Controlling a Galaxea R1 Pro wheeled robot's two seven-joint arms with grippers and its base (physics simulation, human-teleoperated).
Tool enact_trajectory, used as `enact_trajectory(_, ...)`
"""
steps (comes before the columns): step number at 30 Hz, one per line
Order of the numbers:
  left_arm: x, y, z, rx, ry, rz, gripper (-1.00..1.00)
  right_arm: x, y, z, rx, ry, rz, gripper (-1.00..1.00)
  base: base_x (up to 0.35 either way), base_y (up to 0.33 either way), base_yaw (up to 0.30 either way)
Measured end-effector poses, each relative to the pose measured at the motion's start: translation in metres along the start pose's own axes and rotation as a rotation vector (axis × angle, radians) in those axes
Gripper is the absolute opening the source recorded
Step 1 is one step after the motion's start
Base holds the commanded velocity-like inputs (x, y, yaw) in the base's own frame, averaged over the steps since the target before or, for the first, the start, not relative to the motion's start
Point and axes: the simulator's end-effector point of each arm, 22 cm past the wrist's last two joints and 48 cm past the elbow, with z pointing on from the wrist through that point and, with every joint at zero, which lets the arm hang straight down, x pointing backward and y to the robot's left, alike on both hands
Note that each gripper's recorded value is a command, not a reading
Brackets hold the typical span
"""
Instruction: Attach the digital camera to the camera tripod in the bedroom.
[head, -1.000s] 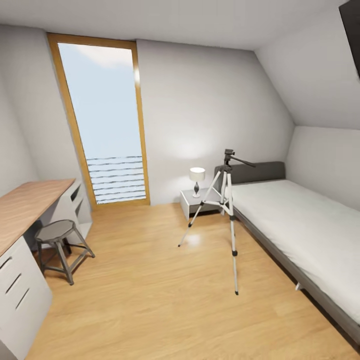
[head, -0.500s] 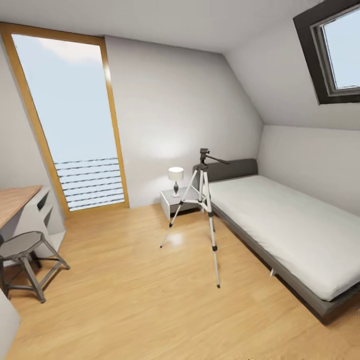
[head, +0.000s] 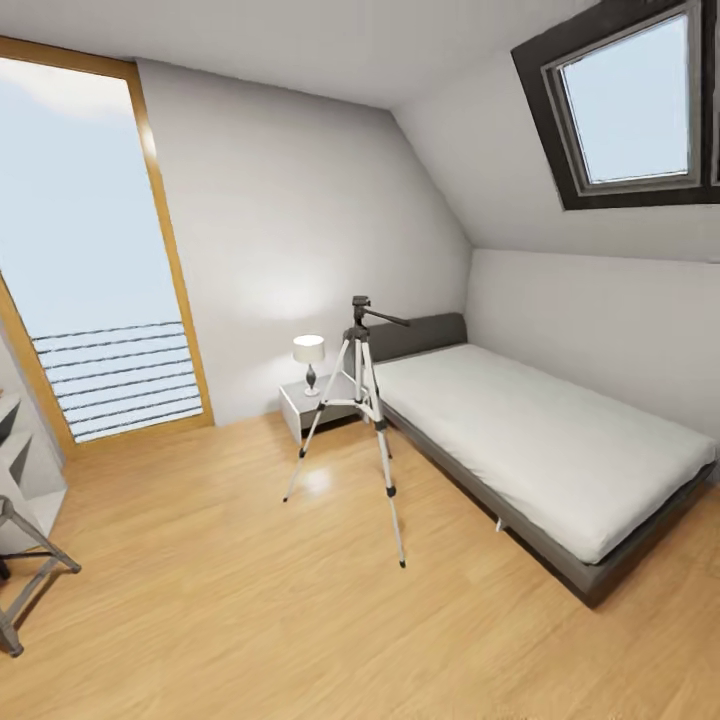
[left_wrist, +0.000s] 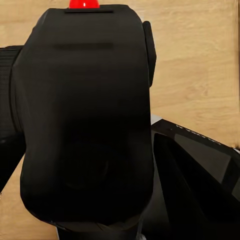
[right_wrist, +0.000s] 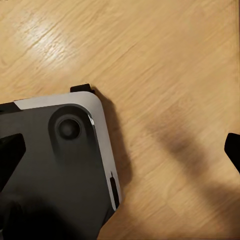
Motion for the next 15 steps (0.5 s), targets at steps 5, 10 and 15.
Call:
enact_trajectory(5,-0.0003,0.0003,0.0,0.0,0.0,0.0,-1.0,0.0002,0.0004,0.0,-0.001,0.0,-0.001,1.0,0.0,0.0,-0.3)
enact_trajectory(10,-0.0002,0.0008,0.0,-0.002,0.0,0.0,-1.0,0.0001,-0.0002,0.0,0.0,0.001,-0.001,1.0,0.0,0.0,-0.228)
enact_trajectory(15,-0.0007,0.002,0.0001,-0.003,-0.001,0.0,-1.0,0.0001,0.0009,0.0,-0.006,0.001,-0.006,1.0,0.0,0.0,-0.067)
